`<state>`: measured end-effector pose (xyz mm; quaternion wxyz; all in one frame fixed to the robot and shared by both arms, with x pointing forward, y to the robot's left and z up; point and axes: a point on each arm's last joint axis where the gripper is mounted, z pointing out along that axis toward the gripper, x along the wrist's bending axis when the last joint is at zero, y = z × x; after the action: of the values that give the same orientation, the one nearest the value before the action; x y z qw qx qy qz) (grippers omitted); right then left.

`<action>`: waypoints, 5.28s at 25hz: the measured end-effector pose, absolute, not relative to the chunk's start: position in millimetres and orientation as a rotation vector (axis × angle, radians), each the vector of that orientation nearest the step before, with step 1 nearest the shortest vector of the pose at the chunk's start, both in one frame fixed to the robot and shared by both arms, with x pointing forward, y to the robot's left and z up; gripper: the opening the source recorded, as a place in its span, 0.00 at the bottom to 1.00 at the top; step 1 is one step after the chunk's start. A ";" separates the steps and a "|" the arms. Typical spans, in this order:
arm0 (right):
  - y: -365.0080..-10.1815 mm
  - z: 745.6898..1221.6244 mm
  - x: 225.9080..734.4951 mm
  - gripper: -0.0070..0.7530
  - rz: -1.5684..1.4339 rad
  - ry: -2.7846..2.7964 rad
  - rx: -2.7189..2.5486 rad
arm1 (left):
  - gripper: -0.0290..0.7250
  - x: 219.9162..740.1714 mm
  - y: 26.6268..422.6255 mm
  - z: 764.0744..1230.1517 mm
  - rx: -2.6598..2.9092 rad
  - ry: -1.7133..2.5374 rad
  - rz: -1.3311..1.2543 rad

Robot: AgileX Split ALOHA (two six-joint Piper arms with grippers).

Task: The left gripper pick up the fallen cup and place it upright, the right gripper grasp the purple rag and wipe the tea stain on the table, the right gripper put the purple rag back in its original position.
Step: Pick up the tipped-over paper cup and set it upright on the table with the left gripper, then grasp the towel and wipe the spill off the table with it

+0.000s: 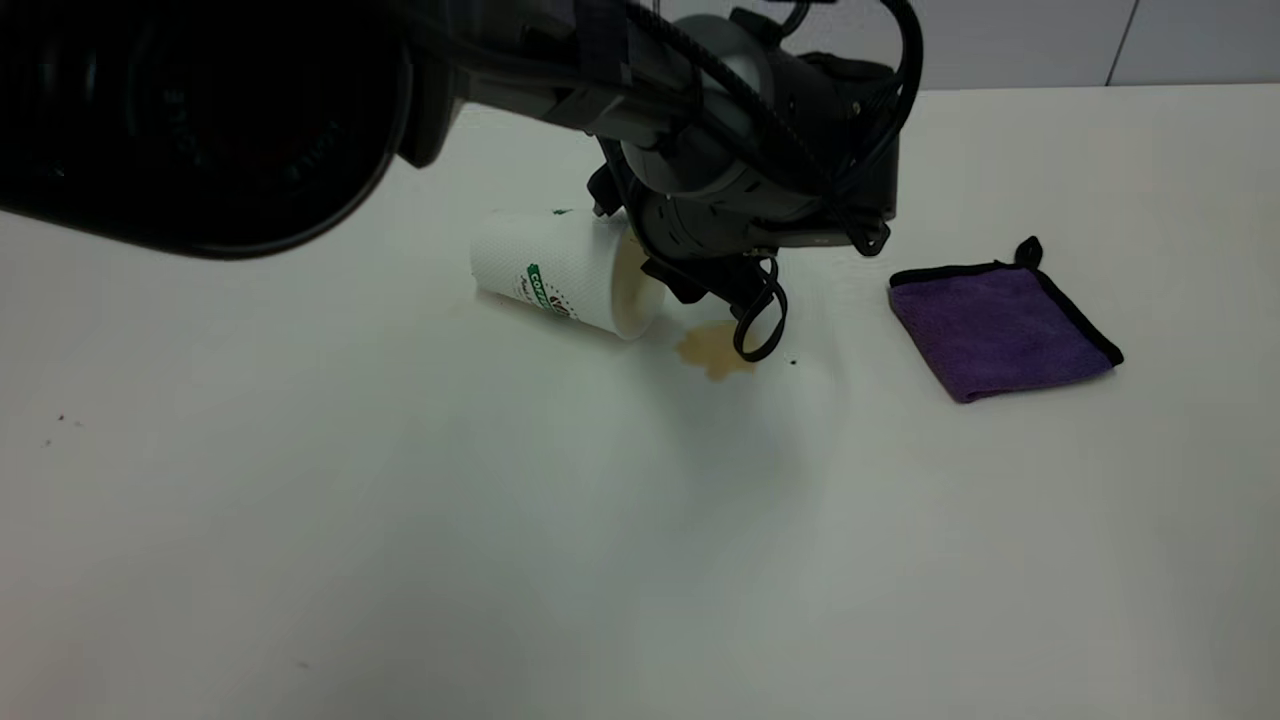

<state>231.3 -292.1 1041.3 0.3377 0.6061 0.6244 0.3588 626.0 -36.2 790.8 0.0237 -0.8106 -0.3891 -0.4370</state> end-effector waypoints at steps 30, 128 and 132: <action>-292.0 1041.3 231.3 0.69 0.936 1.627 1.580 | 0.01 635.6 -6.9 789.9 -2.238 -1.116 -1.462; -292.0 1041.3 231.3 0.69 0.937 1.627 1.580 | 0.65 526.4 180.3 1180.8 -2.973 -1.680 -0.663; -292.0 1041.3 231.3 0.69 0.937 1.627 1.580 | 0.65 486.2 198.7 1153.7 -2.924 -1.644 -0.546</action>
<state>231.3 -292.0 1041.3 0.3370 0.6061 0.6244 0.3595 486.2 198.7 1153.7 -0.1281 -0.8532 -0.4798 -0.1595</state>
